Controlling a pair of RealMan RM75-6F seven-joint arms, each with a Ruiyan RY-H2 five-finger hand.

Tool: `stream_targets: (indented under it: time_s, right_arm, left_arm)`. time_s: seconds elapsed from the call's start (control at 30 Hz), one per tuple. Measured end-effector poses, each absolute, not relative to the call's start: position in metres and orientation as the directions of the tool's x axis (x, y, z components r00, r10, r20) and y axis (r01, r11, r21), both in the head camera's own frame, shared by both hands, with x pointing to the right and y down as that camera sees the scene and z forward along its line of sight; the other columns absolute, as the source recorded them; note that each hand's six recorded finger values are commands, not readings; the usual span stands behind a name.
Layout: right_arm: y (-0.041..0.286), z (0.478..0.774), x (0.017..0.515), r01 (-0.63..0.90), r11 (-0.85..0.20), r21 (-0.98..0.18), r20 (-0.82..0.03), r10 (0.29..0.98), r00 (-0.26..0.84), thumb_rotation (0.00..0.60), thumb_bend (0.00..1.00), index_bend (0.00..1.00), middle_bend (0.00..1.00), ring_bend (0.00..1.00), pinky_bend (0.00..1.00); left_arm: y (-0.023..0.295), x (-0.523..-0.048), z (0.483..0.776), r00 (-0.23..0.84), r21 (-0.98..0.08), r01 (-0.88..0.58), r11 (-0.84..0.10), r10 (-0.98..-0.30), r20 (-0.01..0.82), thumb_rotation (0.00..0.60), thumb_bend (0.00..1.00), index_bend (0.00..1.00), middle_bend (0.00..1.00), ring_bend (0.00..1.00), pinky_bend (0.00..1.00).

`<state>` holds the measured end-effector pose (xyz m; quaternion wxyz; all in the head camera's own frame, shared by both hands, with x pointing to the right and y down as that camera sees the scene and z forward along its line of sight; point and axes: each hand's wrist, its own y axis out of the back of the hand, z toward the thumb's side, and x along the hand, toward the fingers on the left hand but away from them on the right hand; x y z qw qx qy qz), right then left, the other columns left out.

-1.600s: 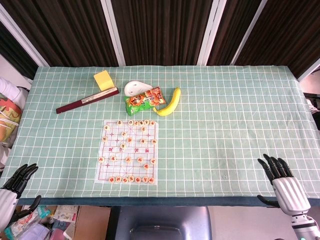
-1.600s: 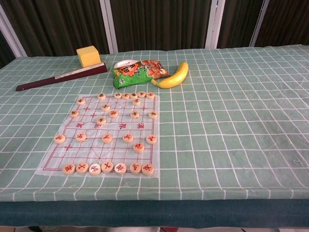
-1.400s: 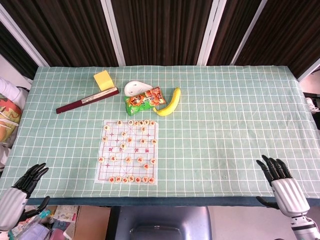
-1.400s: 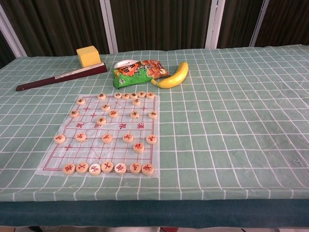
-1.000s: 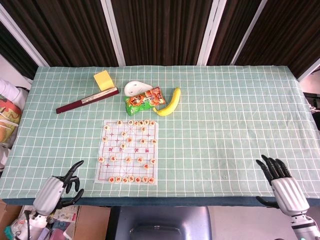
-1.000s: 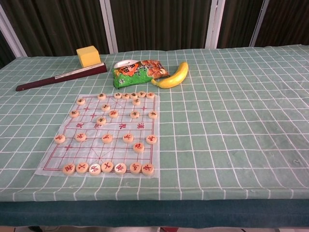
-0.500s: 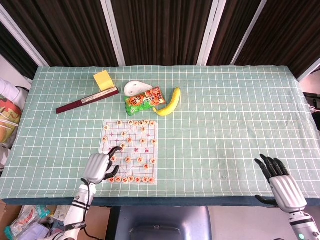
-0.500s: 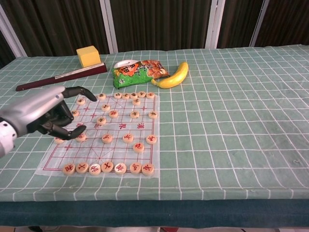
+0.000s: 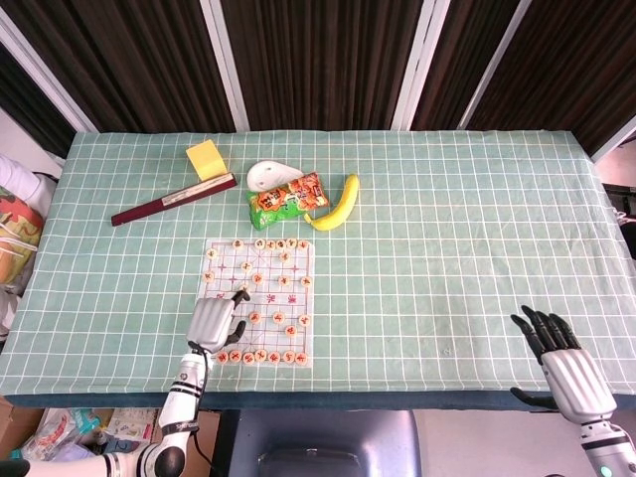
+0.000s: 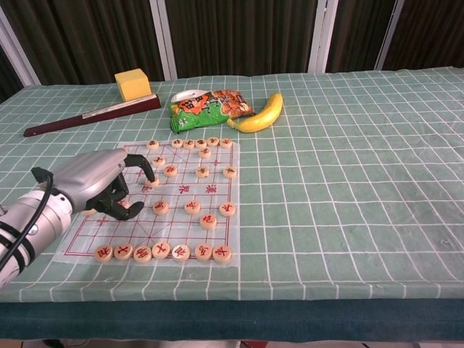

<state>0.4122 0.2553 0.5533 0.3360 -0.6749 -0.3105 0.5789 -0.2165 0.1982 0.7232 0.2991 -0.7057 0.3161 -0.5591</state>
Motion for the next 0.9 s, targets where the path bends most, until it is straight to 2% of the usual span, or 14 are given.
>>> stream_targets:
  time_s: [0.5,0.9]
  right_arm:
    - [0.255,0.555,0.411,0.025,-0.584,-0.811,-0.576,0.806,0.135,0.6,0.22,0.0,0.0,0.0,0.0]
    - [0.256,0.555,0.41,0.023,-0.585,-0.811,-0.577,0.805,0.138,0.6,0.22,0.0,0.0,0.0,0.0]
  left_arm:
    - [0.201,-0.237,0.742,0.142,-0.773,-0.071,-0.63,-0.774,0.618,0.6,0.4,0.39,1.0,1.0,1.0]
    - [0.205,-0.24,0.745,0.147,-0.769,-0.07,-0.635,-0.769,0.622,0.6,0.4,0.4,1.0,1.0,1.0]
